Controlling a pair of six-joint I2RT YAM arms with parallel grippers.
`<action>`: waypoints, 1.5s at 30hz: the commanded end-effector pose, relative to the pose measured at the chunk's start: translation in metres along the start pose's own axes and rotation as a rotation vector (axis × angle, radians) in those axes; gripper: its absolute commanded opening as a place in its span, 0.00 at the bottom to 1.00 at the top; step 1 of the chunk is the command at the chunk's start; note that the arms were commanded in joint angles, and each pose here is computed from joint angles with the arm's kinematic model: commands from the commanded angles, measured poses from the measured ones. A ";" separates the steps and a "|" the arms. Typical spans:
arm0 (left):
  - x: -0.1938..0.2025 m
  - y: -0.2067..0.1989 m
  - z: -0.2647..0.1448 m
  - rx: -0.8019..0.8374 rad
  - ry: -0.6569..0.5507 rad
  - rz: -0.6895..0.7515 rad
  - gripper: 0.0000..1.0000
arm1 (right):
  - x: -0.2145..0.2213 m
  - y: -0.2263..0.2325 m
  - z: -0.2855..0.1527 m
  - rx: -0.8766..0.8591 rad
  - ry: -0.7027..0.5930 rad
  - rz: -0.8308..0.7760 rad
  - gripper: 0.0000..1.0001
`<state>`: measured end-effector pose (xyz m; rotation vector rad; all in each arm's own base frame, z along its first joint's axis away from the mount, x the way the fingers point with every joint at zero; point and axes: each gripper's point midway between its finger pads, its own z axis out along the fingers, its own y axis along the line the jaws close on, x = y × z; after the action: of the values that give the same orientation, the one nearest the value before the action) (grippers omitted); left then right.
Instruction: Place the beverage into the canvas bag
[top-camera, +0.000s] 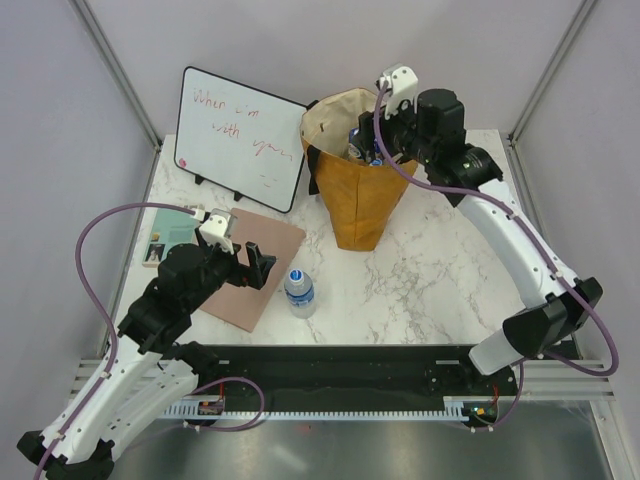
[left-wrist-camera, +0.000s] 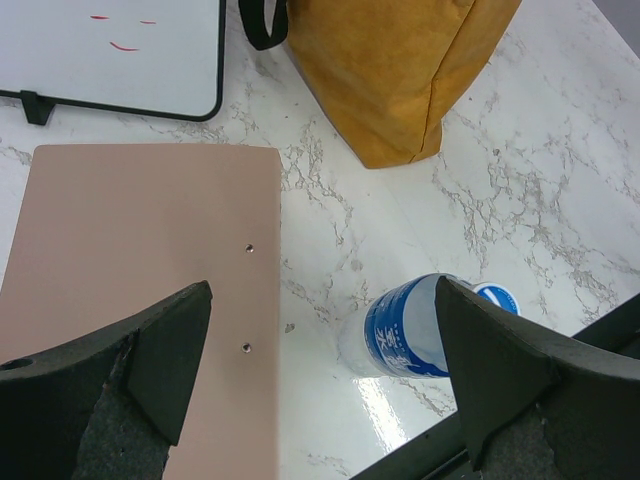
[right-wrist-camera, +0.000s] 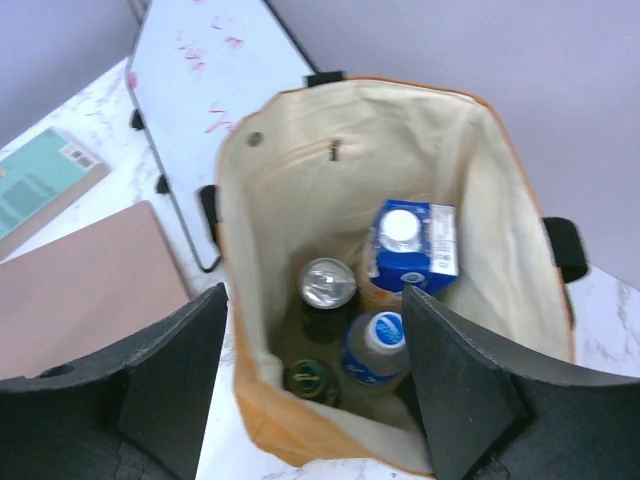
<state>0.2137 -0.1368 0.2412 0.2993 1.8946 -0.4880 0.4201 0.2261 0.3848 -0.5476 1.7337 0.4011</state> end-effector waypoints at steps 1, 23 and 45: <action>-0.010 -0.001 -0.001 0.009 -0.044 0.024 1.00 | -0.019 0.041 -0.026 -0.050 -0.033 -0.009 0.79; -0.034 0.040 -0.036 -0.261 -0.112 -0.108 1.00 | 0.109 0.222 -0.044 -0.377 0.182 -0.015 0.98; -0.110 0.027 -0.125 -0.198 -0.340 -0.242 1.00 | 0.162 0.261 -0.054 -0.480 0.259 -0.119 0.98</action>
<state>0.1592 -0.0530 0.3812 -0.1045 1.6235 -0.4770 0.2049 0.3820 0.2254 -1.0735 1.8930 0.6625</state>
